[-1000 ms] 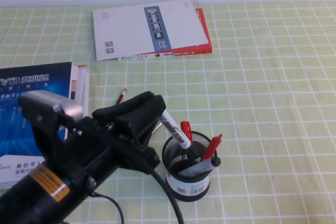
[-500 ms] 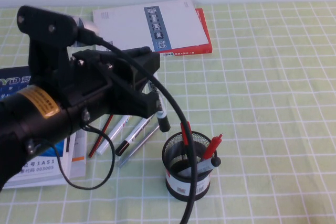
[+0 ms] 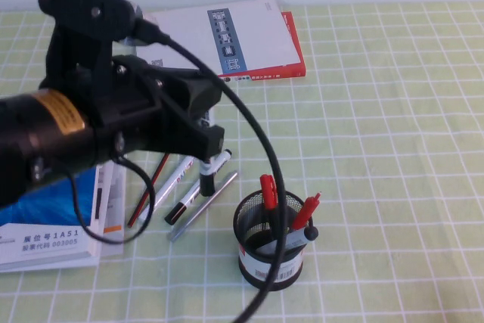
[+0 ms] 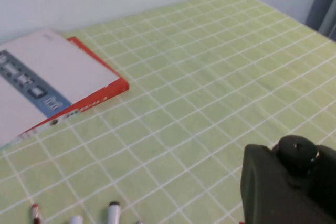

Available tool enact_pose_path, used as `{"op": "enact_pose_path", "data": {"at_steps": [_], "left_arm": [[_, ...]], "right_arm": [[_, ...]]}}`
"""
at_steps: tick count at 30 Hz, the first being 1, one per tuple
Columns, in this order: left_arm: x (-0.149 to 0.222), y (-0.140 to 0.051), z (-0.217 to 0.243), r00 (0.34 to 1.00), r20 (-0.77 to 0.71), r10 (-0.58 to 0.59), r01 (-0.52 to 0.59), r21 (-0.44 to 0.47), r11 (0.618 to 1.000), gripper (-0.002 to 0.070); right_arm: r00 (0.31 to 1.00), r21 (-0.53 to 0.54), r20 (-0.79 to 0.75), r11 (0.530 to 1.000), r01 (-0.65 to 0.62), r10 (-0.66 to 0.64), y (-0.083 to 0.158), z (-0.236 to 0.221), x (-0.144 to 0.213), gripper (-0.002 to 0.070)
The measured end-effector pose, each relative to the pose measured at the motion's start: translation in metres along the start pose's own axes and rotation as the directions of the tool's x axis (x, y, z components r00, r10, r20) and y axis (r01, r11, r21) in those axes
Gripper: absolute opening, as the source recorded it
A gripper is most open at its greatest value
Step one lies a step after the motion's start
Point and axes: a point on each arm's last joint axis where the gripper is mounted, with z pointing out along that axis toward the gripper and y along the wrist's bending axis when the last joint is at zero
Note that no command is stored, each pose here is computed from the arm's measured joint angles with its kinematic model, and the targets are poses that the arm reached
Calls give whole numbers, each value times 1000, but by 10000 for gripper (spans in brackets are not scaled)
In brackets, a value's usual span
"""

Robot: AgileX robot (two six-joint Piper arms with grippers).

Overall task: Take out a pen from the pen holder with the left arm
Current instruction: Place the pen on the table

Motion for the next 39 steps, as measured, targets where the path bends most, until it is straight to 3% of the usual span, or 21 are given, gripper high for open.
{"op": "enact_pose_path", "data": {"at_steps": [7,18,23,29,39], "left_arm": [[-15,27,22,954,-298,-25,1,-80,997,119],[-18,40,94,730,-682,-42,-3,-65,998,119],[-26,45,131,674,-738,-40,-2,-56,998,119],[-31,48,169,689,-724,-40,13,-42,999,119],[10,54,215,607,-794,-36,86,20,996,119]], "right_arm": [[1000,0,0,1000,0,0,0,0,0,-14],[1000,0,0,1000,0,0,0,0,0,-14],[1000,0,0,1000,0,0,0,0,0,-14],[1000,0,0,1000,0,0,0,0,0,-14],[1000,0,0,1000,0,0,0,0,0,-14]]}}
